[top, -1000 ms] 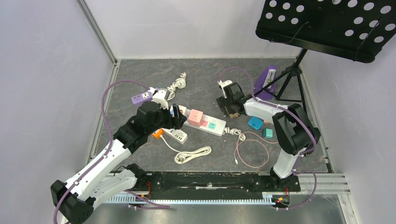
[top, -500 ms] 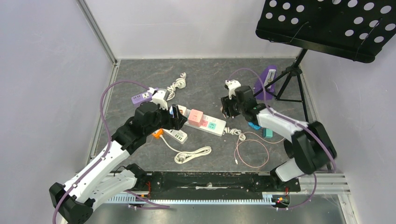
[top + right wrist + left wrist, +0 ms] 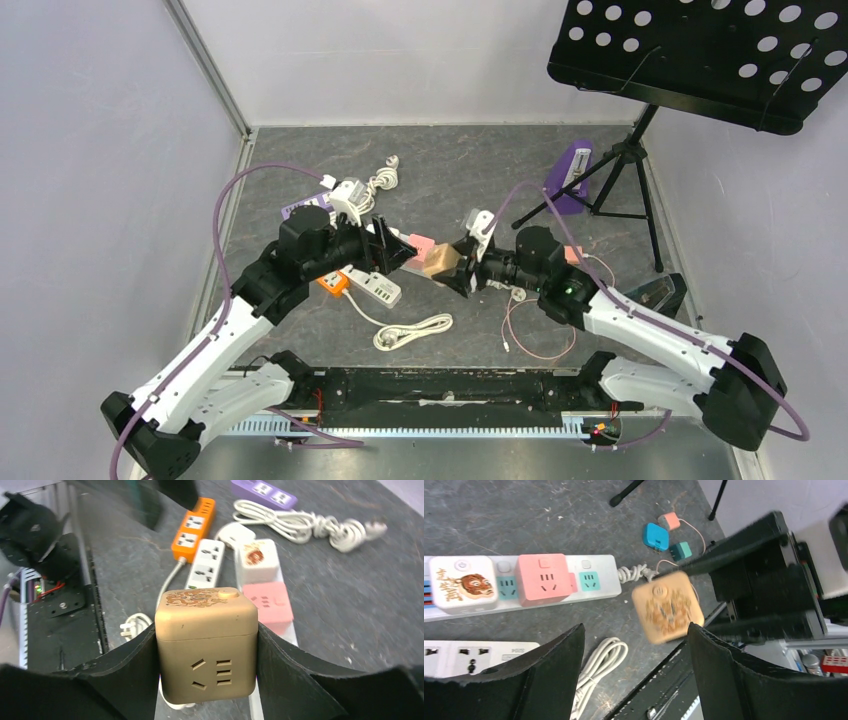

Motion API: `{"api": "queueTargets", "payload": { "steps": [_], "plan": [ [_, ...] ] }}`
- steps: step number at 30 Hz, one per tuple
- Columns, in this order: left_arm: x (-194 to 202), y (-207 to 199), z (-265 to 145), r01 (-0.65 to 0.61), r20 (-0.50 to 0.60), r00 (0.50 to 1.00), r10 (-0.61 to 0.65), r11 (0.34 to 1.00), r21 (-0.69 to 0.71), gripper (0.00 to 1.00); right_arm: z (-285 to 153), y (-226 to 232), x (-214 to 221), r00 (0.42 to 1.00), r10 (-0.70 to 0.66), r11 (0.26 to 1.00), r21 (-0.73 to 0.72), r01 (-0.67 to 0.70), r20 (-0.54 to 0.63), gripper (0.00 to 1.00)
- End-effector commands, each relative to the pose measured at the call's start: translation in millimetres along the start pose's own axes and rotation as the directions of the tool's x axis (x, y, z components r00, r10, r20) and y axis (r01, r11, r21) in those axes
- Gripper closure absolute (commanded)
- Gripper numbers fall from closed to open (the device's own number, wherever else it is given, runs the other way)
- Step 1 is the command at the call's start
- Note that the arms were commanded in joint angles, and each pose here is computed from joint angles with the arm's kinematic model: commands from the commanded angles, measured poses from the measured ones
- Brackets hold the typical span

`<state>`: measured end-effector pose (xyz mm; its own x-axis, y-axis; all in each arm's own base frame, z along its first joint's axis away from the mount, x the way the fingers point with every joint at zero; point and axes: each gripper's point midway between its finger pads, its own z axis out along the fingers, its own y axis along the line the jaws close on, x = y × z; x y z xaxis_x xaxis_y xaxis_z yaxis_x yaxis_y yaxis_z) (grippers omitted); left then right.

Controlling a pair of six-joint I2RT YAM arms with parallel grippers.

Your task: Insert the plug

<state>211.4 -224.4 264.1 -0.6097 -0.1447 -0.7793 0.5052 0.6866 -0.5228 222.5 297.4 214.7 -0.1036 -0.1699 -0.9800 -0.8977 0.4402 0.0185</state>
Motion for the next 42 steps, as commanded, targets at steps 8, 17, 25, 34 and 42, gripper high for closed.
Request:
{"api": "queueTargets", "payload": {
  "steps": [8, 17, 25, 34, 42],
  "plan": [
    [21.4, -14.9, 8.9, 0.161, -0.094, 0.984, -0.153, 0.983, 0.085, 0.20, 14.8, 35.9, -35.1, 0.954, -0.267, 0.963, -0.004, 0.270, 0.135, 0.59],
    [39.6, -23.3, 11.7, 0.188, -0.146, 0.976, -0.164, 0.967, 0.173, 0.20, 28.8, 45.0, -50.2, 0.942, -0.291, 0.956, 0.002, 0.295, 0.171, 0.60],
    [50.1, -18.3, 16.3, 0.182, -0.165, 0.974, -0.154, 0.967, 0.175, 0.19, 32.2, 53.5, -60.5, 0.936, -0.280, 0.957, -0.012, 0.289, 0.212, 0.60],
    [48.6, -23.0, 22.3, 0.210, -0.181, 0.968, -0.175, 0.958, 0.195, 0.48, 34.5, 60.4, -60.1, 0.943, -0.250, 0.964, -0.035, 0.264, 0.221, 0.57],
    [53.2, -27.6, 29.0, 0.185, -0.222, 0.966, -0.131, 0.953, 0.240, 0.97, 33.8, 47.2, -61.6, 0.957, -0.227, 0.974, 0.037, 0.224, 0.179, 0.47]
  ]
}}
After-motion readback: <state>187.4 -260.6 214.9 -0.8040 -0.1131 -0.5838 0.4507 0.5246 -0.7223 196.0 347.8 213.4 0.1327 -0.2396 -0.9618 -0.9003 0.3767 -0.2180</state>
